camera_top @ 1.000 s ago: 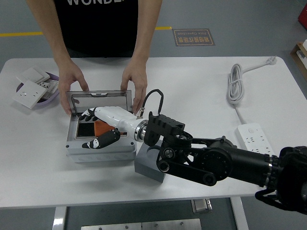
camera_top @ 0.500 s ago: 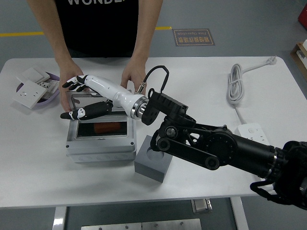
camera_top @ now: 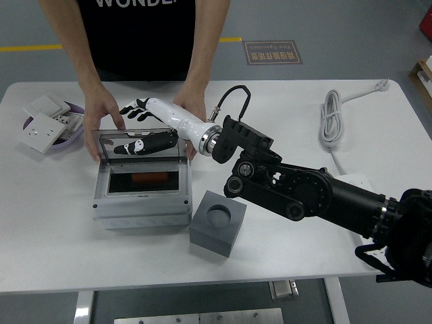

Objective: Pick up the cylinder from the cube,place it in the box,flap close box

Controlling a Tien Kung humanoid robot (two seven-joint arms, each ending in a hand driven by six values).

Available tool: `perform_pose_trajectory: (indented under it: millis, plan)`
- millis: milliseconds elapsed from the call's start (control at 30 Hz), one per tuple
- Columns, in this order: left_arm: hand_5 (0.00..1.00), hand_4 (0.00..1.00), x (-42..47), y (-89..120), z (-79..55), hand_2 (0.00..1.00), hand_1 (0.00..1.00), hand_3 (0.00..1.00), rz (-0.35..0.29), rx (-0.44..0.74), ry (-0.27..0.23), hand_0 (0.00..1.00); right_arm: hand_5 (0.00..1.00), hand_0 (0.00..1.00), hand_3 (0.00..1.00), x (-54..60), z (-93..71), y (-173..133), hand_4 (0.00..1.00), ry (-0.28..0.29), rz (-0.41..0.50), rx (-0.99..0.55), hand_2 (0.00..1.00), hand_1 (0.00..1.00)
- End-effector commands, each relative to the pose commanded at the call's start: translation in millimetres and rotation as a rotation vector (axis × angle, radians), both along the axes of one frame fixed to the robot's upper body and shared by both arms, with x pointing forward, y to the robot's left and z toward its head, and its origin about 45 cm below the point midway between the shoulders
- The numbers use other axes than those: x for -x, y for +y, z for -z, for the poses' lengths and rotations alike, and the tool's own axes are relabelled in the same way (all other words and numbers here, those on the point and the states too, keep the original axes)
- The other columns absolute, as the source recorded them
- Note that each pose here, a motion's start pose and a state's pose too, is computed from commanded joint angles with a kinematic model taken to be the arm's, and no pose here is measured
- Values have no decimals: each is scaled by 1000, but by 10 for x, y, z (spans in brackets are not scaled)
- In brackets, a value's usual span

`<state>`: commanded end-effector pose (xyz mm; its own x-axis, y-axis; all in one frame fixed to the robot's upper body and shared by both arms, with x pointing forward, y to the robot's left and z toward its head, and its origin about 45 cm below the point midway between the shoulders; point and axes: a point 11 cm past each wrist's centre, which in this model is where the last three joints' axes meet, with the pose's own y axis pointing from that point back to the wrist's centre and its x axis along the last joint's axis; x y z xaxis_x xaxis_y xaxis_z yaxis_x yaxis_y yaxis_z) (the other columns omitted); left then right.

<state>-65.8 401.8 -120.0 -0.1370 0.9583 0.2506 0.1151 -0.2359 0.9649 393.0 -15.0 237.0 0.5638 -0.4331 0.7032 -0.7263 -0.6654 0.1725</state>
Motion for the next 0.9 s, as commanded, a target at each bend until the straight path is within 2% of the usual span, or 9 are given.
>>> perform_pose_trajectory:
  millis: [267, 433, 800, 833, 900]
  plan:
    - [2, 2, -28, 22, -4, 854, 852, 951, 2, -5, -8, 923, 417, 841, 776, 132, 10, -40, 954, -11, -38, 12, 772, 749]
    - [2, 2, -14, 19, -4, 854, 852, 951, -3, -5, -8, 923, 418, 837, 775, 228, 17, -104, 953, -15, -58, 27, 774, 749]
    - [2, 2, -16, 49, -13, 854, 852, 951, -23, -14, -26, 923, 430, 831, 776, 571, 243, -192, 950, 60, -149, 112, 773, 749]
    - [2, 2, -18, 51, -13, 854, 852, 951, -25, -15, -28, 923, 538, 831, 779, 583, 243, -197, 805, 62, -152, 113, 777, 747]
    - [2, 2, -24, 60, -15, 854, 852, 951, -26, -17, -30, 923, 538, 831, 779, 599, 231, -208, 805, 64, -158, 115, 777, 747]
